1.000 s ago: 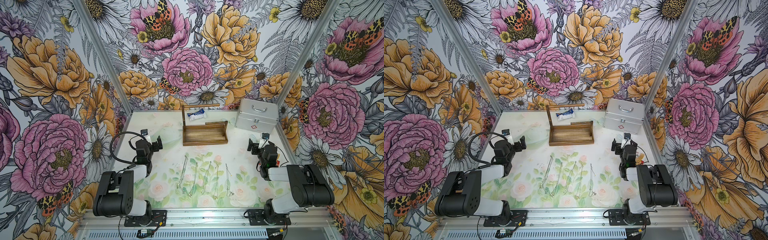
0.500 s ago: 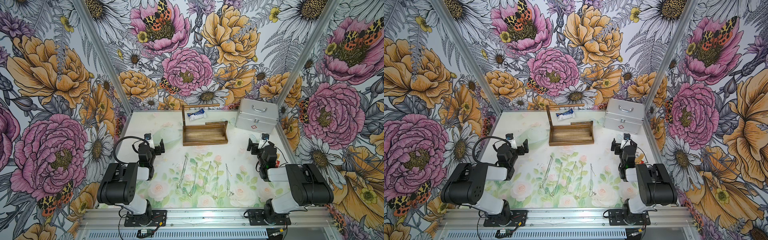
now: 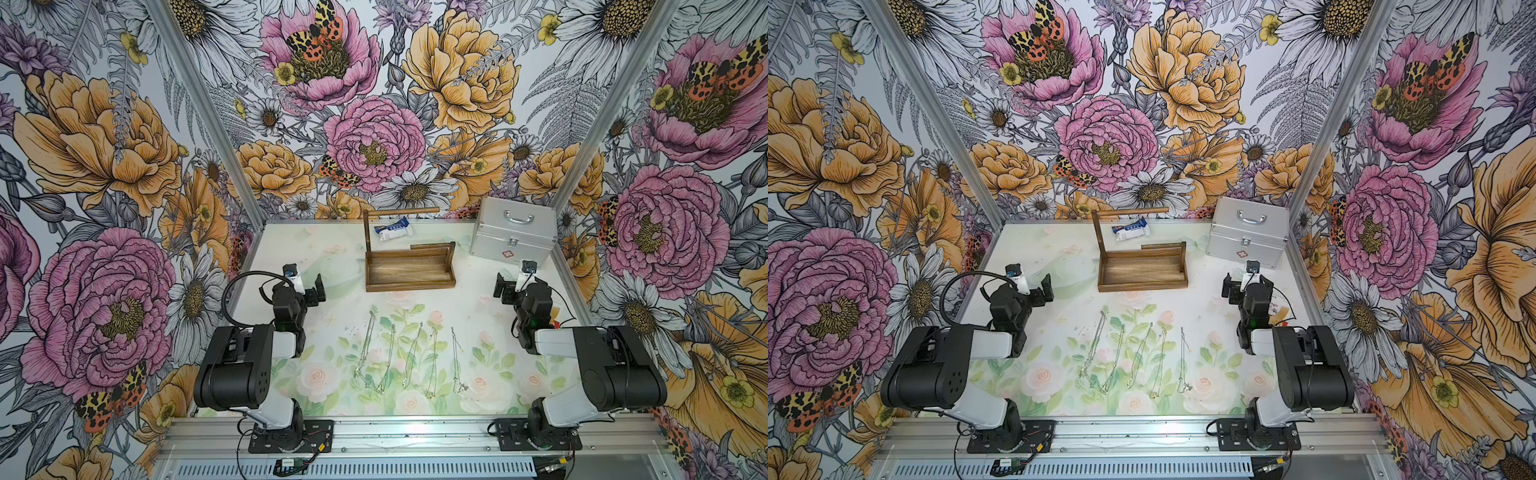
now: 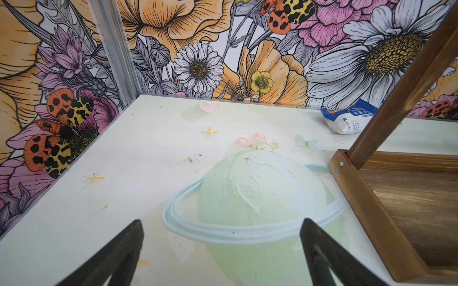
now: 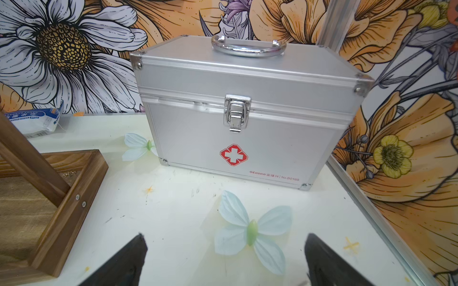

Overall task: Take the necklace off the jewelry display stand
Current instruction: Reset both arms

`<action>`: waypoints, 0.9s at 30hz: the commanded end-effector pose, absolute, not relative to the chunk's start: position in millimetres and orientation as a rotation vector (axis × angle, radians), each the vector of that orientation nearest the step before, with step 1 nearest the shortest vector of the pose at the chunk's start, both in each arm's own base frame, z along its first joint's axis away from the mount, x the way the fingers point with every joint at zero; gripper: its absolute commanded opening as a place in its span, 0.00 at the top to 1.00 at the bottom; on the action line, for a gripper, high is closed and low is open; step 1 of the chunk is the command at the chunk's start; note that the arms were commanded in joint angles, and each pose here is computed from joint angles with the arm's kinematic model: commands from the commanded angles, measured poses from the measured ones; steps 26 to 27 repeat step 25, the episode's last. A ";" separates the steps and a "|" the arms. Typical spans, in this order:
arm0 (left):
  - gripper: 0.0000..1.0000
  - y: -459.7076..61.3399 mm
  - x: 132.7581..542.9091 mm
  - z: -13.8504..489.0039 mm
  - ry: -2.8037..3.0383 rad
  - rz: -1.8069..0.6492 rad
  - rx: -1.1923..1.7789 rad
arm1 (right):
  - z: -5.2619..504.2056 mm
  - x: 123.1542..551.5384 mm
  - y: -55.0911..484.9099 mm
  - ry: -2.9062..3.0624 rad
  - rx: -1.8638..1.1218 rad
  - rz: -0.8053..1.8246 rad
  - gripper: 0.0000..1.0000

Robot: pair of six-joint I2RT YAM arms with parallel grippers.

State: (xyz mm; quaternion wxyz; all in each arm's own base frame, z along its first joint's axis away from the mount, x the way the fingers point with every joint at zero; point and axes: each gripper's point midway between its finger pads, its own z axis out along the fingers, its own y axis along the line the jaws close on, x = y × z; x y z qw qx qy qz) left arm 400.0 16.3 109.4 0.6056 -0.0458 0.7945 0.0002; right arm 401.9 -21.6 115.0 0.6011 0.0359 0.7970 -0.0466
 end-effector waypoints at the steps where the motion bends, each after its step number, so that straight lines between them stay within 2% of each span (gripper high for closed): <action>1: 0.01 15.3 403.4 117.2 1.813 0.006 -0.102 | 111.0 401.5 -26.4 1.858 0.111 -0.121 0.00; 27: 0.01 15.8 403.7 116.5 1.816 0.000 -0.103 | 111.7 401.7 -26.3 1.856 0.109 -0.122 0.00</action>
